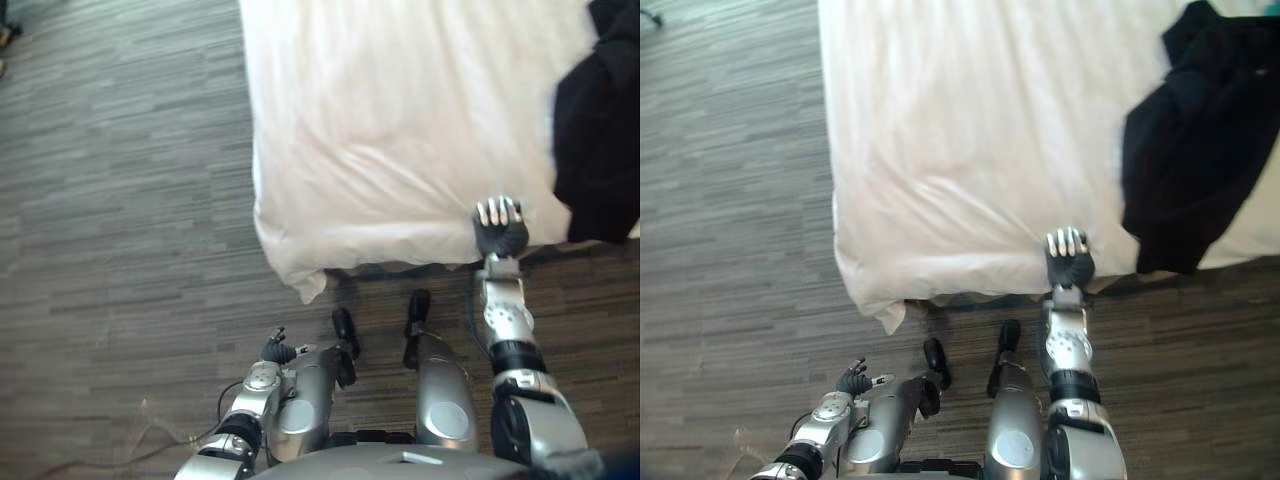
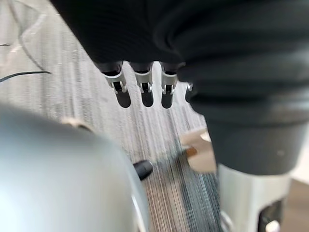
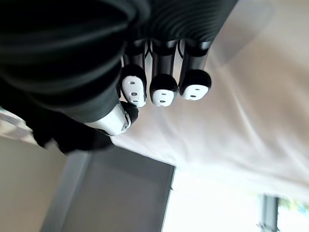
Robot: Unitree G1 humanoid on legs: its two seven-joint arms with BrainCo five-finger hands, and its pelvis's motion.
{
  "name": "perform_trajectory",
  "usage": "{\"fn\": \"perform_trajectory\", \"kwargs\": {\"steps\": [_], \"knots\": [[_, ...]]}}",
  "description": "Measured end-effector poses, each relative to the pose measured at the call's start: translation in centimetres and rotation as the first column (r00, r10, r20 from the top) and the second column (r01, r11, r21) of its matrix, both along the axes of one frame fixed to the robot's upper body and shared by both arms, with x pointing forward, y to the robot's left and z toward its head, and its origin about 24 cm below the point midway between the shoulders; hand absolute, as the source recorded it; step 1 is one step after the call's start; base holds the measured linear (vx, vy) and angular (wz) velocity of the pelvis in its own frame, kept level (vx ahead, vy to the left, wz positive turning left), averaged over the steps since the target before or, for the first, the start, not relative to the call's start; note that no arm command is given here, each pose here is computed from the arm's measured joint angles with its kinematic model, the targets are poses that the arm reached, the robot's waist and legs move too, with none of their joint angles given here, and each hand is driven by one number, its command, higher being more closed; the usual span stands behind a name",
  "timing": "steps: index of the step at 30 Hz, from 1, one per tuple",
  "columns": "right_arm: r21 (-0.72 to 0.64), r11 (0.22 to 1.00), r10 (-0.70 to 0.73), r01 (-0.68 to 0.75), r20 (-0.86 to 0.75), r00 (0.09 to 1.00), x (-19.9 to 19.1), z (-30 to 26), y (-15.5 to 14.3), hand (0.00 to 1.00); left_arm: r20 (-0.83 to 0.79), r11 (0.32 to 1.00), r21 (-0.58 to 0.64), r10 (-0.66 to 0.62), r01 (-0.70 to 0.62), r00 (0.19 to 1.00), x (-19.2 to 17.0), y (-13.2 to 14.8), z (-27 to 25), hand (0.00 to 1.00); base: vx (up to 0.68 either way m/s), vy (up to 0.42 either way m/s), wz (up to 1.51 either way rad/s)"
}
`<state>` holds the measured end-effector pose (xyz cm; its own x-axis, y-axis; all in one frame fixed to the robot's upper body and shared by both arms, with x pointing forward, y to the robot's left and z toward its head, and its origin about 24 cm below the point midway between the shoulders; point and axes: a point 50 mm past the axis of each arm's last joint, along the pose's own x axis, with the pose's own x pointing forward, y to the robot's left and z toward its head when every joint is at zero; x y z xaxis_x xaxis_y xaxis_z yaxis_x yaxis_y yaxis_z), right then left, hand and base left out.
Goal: Tidy the bed and pick cloth on bed and put in laundry
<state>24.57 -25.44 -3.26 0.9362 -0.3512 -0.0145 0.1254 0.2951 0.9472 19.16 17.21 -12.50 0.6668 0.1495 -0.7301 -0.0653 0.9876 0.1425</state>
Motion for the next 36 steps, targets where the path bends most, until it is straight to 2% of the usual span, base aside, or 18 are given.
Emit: {"fn": "perform_trajectory", "kwargs": {"steps": [1, 3, 4, 5, 9, 13, 17, 22, 24, 36], "knots": [[0.005, 1.0, -0.015, 0.016, -0.043, 0.999, -1.2, -1.0, -0.3, 1.0, -0.002, 1.0, -0.002, 0.009, -0.009, 1.0, -0.2, 0.1, -0.1, 0.0, 0.08, -0.014, -0.29], [-0.006, 0.999, -0.038, 0.038, -0.198, 0.979, -6.1, -4.2, -0.9, 1.0, -0.016, 0.999, -0.008, 0.054, -0.054, 0.998, -1.0, 0.7, -0.4, 0.0, 0.12, -0.023, -0.35], [-0.008, 0.999, -0.036, 0.035, -0.223, 0.974, -6.9, -4.6, -0.9, 1.0, -0.019, 0.998, -0.011, 0.061, -0.061, 0.998, -1.1, 0.7, -0.5, 0.0, 0.14, -0.021, -0.37], [-0.013, 1.0, -0.025, 0.023, -0.264, 0.964, -8.4, -5.3, -0.9, 0.0, -0.021, 0.997, -0.017, 0.073, -0.073, 0.997, -1.4, 0.6, -0.6, 0.0, 0.09, -0.007, -0.24], [0.022, 0.996, 0.085, -0.082, -0.396, 0.915, -11.0, -7.5, 0.4, 0.0, -0.005, 0.996, -0.016, 0.086, -0.086, 0.996, -1.8, 0.9, -0.6, 0.0, 0.07, -0.003, -0.08], [0.08, 0.981, 0.191, -0.175, -0.522, 0.831, -13.1, -9.7, 2.7, 0.0, -0.059, 0.992, -0.002, 0.127, -0.127, 0.99, -4.0, 1.7, -1.5, 0.0, 0.06, 0.011, 0.01], [0.054, 0.971, 0.216, -0.233, -0.62, 0.755, -14.2, -10.6, 3.9, 0.0, -0.121, 0.988, 0.004, 0.154, -0.155, 0.981, -5.7, 2.1, -2.1, 0.0, 0.0, 0.013, 0.02], [0.02, 0.925, 0.261, -0.38, -0.76, 0.595, -15.6, -11.7, 4.9, 0.0, -0.161, 0.989, 0.005, 0.145, -0.146, 0.976, -6.2, 2.1, -2.4, 0.0, 0.0, 0.005, 0.09], [0.023, 0.9, 0.298, -0.434, -0.76, 0.577, -15.2, -11.7, 5.7, 0.0, -0.172, 0.991, 0.01, 0.132, -0.132, 0.976, -6.2, 2.1, -2.4, 0.0, 0.02, -0.016, -0.02], [-0.032, 0.794, 0.365, -0.607, -0.773, 0.519, -12.3, -11.2, 6.1, 0.0, -0.174, 0.998, 0.035, 0.062, -0.057, 0.983, -5.4, 1.8, -2.1, 0.0, 0.02, -0.035, -0.1]]}}
